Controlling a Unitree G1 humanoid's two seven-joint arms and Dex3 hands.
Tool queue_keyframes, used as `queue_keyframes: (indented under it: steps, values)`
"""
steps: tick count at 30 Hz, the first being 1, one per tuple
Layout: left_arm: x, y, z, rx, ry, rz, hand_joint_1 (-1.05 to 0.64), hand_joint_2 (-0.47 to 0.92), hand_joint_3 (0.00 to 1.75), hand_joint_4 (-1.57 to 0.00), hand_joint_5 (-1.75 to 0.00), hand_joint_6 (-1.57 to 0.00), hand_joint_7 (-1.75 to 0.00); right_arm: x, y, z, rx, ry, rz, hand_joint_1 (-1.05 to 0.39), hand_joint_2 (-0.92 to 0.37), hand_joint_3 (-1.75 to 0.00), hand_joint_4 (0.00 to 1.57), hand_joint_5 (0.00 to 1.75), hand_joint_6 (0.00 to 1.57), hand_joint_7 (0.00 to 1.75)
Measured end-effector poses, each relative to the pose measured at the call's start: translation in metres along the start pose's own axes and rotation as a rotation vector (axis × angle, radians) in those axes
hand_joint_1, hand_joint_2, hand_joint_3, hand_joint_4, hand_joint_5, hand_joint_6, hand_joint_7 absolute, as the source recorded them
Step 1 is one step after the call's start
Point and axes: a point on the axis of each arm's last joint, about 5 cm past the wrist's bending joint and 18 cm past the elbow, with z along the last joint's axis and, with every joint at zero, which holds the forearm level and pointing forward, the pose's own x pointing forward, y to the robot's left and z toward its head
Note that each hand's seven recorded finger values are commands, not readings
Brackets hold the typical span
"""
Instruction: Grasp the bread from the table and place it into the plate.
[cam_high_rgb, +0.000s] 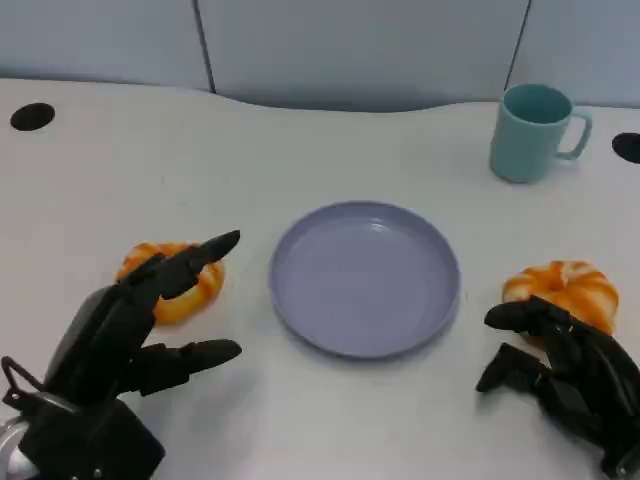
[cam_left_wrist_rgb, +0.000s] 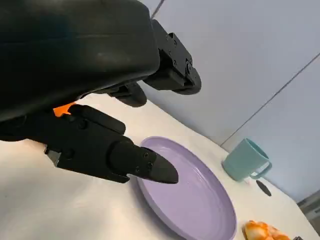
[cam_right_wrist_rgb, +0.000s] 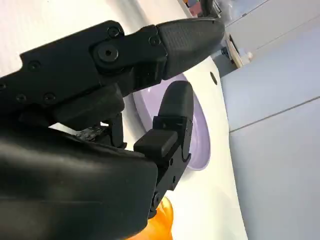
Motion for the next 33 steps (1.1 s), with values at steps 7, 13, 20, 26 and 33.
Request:
queue_keyframes:
  steps: [7, 13, 20, 26, 33]
  values:
    - [0.013, 0.013, 0.006, 0.459, 0.091, -0.186, -0.7, 0.88, 0.01, -0.01, -0.07, -0.16, -0.01, 0.001, 0.0026, -0.001, 0.003, -0.004, 0.001, -0.43, -0.92, -0.18, 0.62, 1.44, 0.64, 0.98]
    - [0.032, 0.026, 0.014, 0.743, 0.137, -0.217, -0.71, 0.88, 0.0, 0.0, -0.05, -0.13, 0.0, -0.001, 0.0031, -0.001, -0.003, -0.006, -0.01, -0.43, -0.92, -0.18, 0.62, 1.44, 0.64, 0.98]
    - [0.055, 0.015, -0.006, 0.848, 0.319, -0.344, -0.72, 0.87, 0.0, 0.0, 0.0, -0.04, 0.0, -0.001, 0.0042, -0.001, 0.002, 0.0, -0.003, -0.45, -0.92, -0.17, 0.63, 1.44, 0.65, 1.0]
    - [0.067, 0.01, -0.012, 0.862, 0.357, -0.392, -0.73, 0.89, 0.01, 0.0, 0.0, -0.03, 0.0, -0.002, 0.0036, -0.001, -0.001, -0.004, -0.003, -0.44, -0.92, -0.17, 0.64, 1.43, 0.65, 0.99]
    - [0.085, 0.013, -0.022, 0.913, 0.429, -0.466, -0.72, 0.9, 0.01, 0.0, 0.0, -0.05, -0.01, -0.003, 0.0036, -0.001, 0.0, -0.004, 0.001, -0.45, -0.92, -0.16, 0.65, 1.43, 0.65, 0.99]
